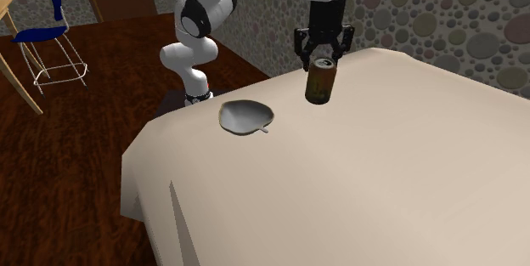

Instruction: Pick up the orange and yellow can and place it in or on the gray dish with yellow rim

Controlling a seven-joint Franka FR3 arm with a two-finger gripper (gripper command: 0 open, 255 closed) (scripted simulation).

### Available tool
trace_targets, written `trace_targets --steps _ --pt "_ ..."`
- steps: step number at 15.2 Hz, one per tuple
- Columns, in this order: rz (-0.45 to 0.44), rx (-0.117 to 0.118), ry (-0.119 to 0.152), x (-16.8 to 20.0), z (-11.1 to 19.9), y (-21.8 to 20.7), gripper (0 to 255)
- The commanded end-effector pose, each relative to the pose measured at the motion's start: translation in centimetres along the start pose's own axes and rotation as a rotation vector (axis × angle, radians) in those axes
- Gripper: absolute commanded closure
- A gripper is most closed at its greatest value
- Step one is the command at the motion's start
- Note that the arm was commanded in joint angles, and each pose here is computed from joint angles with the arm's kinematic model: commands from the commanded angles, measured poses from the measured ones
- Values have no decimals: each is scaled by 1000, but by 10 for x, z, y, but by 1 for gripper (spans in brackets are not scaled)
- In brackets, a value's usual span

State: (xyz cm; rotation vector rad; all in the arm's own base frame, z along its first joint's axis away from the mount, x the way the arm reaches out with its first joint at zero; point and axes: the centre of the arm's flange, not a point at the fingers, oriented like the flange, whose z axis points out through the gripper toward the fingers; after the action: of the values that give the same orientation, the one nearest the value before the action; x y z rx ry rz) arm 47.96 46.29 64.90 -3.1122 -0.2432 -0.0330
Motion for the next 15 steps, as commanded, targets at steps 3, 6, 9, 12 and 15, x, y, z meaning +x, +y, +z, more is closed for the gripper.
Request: trace_targets --steps 3,6,9,12,15 --pt "0 3 4 -11 -12 44 255" --pt "1 3 4 -21 -19 82 255" --pt "1 3 4 -31 -26 120 255" --pt "1 3 4 -41 -33 157 255" --pt "1 3 4 -52 -40 195 255"
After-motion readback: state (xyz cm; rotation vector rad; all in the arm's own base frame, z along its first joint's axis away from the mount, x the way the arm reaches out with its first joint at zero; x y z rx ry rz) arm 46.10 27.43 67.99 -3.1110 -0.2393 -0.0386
